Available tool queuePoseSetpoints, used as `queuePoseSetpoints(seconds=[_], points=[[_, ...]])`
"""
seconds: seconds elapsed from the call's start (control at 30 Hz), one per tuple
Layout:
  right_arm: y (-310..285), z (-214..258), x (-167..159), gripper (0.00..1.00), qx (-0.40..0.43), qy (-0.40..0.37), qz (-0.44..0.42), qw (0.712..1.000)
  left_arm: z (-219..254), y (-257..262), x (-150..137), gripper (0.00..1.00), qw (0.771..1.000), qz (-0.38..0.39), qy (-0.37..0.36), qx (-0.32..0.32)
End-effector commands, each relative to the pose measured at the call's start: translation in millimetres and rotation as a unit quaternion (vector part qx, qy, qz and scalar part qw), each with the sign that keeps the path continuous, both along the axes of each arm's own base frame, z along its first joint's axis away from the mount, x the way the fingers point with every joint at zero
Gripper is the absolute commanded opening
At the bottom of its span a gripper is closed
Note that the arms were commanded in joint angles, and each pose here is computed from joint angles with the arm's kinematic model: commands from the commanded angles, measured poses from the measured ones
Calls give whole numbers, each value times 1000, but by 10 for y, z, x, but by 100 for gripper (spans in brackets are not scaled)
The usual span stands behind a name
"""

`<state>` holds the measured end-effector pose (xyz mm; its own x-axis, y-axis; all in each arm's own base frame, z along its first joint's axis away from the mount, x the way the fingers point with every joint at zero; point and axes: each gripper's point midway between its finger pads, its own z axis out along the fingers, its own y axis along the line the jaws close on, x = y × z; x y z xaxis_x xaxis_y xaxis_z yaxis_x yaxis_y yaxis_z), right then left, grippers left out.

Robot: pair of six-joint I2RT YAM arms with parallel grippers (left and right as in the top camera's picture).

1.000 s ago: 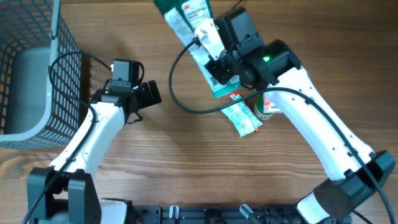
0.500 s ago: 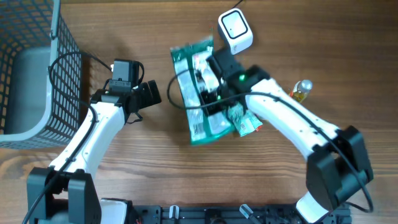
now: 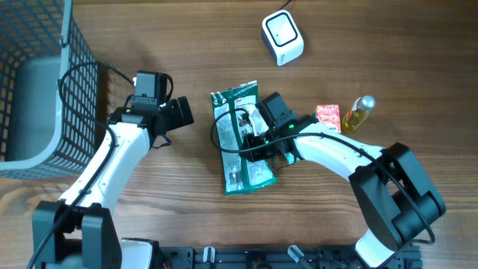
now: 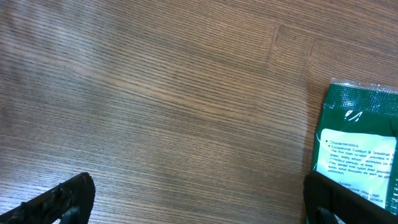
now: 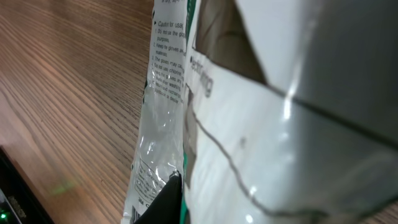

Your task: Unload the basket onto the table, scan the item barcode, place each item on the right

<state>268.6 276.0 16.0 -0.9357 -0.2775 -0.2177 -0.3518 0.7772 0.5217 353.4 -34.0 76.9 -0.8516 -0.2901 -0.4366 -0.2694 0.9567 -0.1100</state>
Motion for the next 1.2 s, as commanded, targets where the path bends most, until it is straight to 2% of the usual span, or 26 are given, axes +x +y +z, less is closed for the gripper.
queuePoseSetpoints(seconds=[0.0,0.3,0.5,0.57,0.7,0.8,0.87,1.0,1.1,1.17], points=[[36,8,-39,24,9,8,4,1000,36,35,30,100,1000,3,-5,6],[27,3,-28,30,6,5,3,1000,36,35,30,100,1000,3,-5,6],[9,-10,-8,4,-1,0,0,1000,36,35,31,100,1000,3,-6,6],[36,23,29,4,5,-13,7,1000,36,35,31,100,1000,3,-6,6],[153,493,251,4,19,-73,38,996,36,35,31,100,1000,3,-6,6],[80,1143,546,4,-31,-163,62,984,36,35,31,100,1000,3,-6,6],[-52,1626,660,4,-88,-219,110,965,36,35,31,100,1000,3,-6,6],[-221,2217,915,4,-159,-321,148,922,36,35,31,100,1000,3,-6,6],[-368,2420,1151,4,-237,-403,203,860,36,35,31,100,1000,3,-6,6],[-472,2434,1320,4,-296,-432,227,821,36,35,30,100,1000,3,-5,6]])
